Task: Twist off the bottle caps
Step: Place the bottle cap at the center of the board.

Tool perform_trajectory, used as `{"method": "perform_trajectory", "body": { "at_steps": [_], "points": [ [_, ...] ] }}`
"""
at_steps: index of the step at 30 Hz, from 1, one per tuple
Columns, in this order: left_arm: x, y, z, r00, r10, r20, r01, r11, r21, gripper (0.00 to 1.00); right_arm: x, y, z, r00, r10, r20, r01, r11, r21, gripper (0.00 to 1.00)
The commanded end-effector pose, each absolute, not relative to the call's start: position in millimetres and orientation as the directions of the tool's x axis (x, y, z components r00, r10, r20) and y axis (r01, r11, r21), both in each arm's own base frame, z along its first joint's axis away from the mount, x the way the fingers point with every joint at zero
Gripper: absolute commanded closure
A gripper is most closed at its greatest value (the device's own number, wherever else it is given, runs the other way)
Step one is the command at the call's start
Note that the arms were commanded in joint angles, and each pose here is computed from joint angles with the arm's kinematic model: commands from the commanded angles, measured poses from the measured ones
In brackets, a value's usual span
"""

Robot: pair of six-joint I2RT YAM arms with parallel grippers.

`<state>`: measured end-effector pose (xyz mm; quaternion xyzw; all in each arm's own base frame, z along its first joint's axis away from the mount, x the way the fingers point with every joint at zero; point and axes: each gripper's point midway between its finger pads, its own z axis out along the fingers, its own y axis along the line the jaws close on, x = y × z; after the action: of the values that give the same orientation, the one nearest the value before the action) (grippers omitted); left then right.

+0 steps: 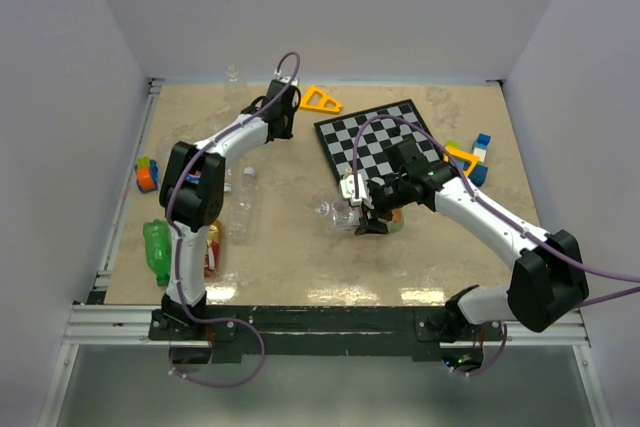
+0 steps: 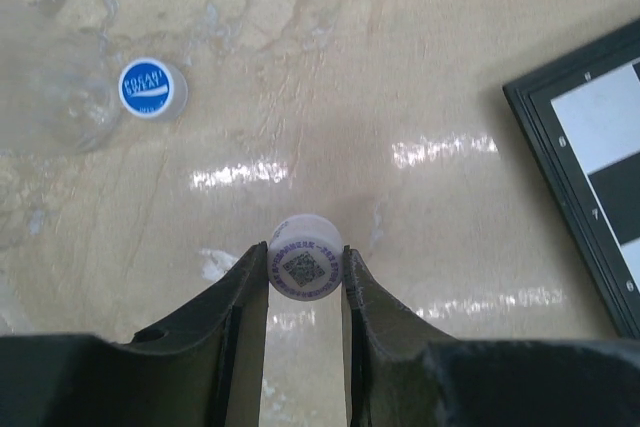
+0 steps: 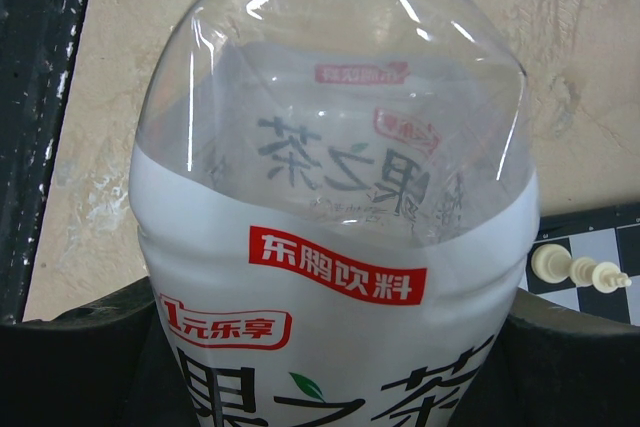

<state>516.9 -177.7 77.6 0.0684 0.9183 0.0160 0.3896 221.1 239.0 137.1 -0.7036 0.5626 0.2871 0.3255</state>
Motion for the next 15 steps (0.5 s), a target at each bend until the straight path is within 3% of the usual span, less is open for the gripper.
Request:
{"method": "perform_trajectory", "body": {
  "at_steps": [1, 8, 11, 15],
  "points": [
    [544, -175, 80, -0.672, 0.166, -0.721, 0.116, 0.986, 0.118, 1.0, 223, 243, 150, 0.236, -0.581, -0.779, -0.972, -0.156, -0.178, 0.91],
    [563, -183, 62, -0.697, 0.162, -0.698, 0.129, 0.987, 0.099, 0.97, 224, 242, 148, 0.232, -0.588, -0.775, -0.973, -0.152, -0.177, 0.91],
    [569, -185, 63, -0.698, 0.156, -0.699, 0.127, 0.987, 0.094, 0.72, 225, 242, 148, 0.233, -0.586, -0.776, -0.972, -0.151, -0.178, 0.91],
    [573, -190, 78, -0.69, 0.143, -0.71, 0.135, 0.989, 0.068, 0.53, 225, 242, 146, 0.227, -0.591, -0.774, -0.974, -0.149, -0.172, 0.91]
  ]
}}
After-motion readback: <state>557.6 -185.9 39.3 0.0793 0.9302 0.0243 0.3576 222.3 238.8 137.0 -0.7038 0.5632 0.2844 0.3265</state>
